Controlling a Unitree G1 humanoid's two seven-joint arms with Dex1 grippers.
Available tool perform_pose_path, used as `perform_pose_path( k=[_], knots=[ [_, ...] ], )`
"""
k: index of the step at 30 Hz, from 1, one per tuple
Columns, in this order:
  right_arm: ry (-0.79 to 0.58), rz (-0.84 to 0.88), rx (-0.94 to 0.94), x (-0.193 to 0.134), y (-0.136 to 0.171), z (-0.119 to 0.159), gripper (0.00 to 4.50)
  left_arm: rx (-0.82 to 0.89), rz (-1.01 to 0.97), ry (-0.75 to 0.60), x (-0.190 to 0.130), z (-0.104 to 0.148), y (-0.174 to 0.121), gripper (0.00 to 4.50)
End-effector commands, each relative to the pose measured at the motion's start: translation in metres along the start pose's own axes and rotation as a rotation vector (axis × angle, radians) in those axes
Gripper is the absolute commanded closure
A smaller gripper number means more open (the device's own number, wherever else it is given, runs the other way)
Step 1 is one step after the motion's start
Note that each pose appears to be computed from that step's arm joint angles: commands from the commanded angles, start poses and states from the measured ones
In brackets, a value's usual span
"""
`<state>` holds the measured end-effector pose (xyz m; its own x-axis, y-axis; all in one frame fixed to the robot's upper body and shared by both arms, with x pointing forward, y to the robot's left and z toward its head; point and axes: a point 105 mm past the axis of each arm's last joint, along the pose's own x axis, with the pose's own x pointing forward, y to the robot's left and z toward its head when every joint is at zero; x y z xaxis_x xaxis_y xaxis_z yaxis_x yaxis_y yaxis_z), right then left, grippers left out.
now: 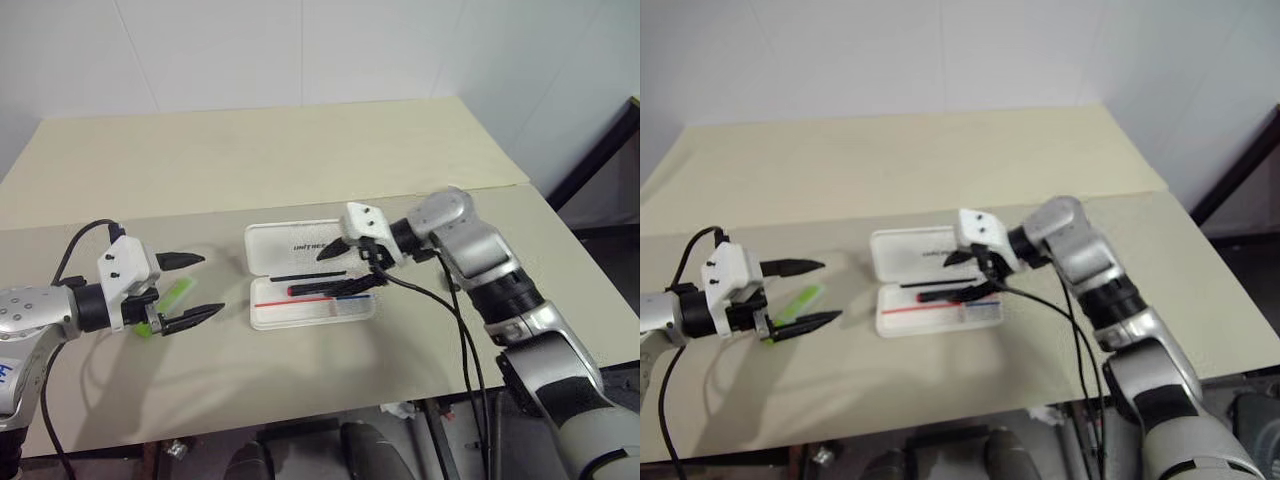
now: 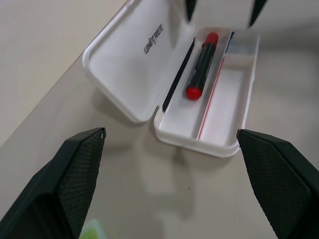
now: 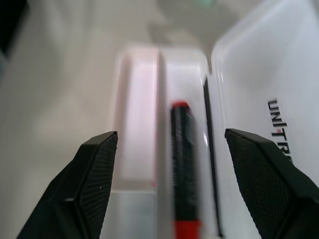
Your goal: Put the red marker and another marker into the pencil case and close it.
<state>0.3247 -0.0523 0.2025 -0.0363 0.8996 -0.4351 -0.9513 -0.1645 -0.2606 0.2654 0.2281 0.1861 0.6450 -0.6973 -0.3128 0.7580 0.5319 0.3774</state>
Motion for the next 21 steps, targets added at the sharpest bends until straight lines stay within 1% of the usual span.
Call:
perform_pose_path(
  k=[1, 4, 7, 9, 12, 17, 21],
  knots=[
    [-0.092, 0.006, -0.078, -0.026, 0.013, 0.018, 0.85, 0.027, 0.135, 0.02, -0.014, 0.001, 0.014, 0.0],
    [-0.139, -0.06, -0.061, -0.044, 0.014, 0.017, 0.85, -0.001, 0.235, 0.066, -0.032, -0.004, 0.023, 0.0],
    [-0.148, -0.148, -0.042, -0.061, 0.009, 0.013, 0.85, -0.042, 0.354, 0.138, -0.053, -0.014, 0.032, 0.0],
    [-0.14, -0.194, -0.032, -0.068, 0.007, 0.009, 0.85, -0.082, 0.394, 0.193, -0.063, -0.022, 0.03, 0.0],
    [-0.133, -0.242, -0.02, -0.076, 0.006, 0.004, 0.85, -0.149, 0.413, 0.271, -0.07, -0.034, 0.022, 0.0],
    [-0.14, -0.253, -0.033, -0.069, 0.009, 0.005, 0.85, -0.296, 0.415, 0.341, -0.066, -0.06, 0.017, 0.0],
    [-0.156, -0.257, -0.053, -0.063, 0.013, 0.012, 0.85, -0.348, 0.414, 0.399, -0.054, -0.079, 0.023, 0.0]
  ],
)
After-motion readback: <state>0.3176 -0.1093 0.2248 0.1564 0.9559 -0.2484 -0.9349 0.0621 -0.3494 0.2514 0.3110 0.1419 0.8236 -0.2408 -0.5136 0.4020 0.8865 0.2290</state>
